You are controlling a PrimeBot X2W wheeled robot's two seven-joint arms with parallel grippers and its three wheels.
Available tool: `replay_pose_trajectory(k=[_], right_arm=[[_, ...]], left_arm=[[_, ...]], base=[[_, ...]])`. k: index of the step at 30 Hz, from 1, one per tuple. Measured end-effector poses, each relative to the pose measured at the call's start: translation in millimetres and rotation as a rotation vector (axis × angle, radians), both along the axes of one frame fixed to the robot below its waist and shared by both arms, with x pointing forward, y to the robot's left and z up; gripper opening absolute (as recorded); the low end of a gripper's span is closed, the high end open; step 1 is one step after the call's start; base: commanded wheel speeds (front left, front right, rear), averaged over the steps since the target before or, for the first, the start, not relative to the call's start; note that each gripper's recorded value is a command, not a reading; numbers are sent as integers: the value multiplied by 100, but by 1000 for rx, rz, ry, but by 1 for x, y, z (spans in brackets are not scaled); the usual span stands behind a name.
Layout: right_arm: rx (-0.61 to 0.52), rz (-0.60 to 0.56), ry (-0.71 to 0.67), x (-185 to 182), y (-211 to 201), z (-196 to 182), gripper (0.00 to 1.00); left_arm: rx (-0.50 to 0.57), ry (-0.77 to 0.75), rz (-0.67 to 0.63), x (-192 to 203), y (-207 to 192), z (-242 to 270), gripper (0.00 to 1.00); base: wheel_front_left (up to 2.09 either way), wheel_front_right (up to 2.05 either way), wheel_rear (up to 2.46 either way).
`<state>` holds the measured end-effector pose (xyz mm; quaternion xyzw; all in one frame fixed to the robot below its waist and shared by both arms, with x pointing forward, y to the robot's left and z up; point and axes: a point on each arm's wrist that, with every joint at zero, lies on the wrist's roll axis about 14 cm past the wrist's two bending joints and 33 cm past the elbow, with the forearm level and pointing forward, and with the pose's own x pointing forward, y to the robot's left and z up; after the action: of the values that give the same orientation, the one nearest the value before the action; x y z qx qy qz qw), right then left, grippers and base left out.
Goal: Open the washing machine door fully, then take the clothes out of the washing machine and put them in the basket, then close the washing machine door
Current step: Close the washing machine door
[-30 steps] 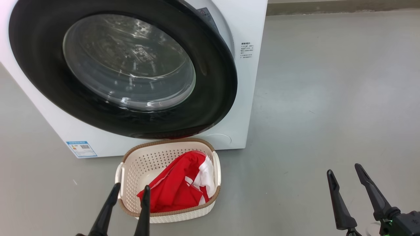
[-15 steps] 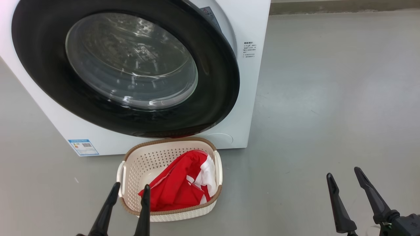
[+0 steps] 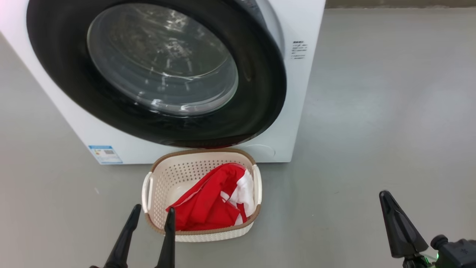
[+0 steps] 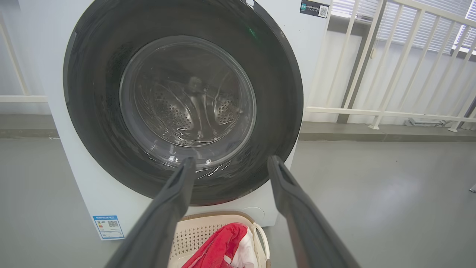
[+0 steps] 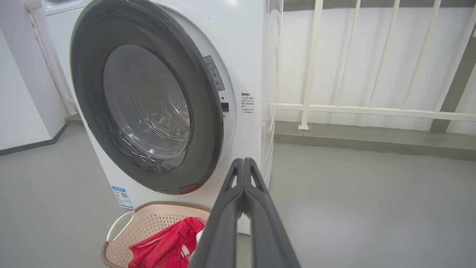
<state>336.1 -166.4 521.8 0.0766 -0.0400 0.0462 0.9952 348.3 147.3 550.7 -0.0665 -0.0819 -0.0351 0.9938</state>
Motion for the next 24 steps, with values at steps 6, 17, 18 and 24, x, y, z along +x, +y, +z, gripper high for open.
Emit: replay_pose_trajectory(k=[6, 17, 18, 24], right_arm=[[0, 58, -11, 22, 18, 4, 0], [-4, 147, -6, 59, 49, 1, 0], [-2, 153, -7, 63, 51, 0, 0], [-2, 211, -2, 83, 73, -4, 0]], left_arm=[[1, 10, 23, -1, 8, -4, 100], [-4, 36, 81, -2, 22, -12, 100], [-5, 33, 80, 0, 23, -11, 100], [-2, 38, 91, 8, 25, -14, 100]], base=[[0, 0, 0], [0, 0, 0], [0, 0, 0], [0, 0, 0]])
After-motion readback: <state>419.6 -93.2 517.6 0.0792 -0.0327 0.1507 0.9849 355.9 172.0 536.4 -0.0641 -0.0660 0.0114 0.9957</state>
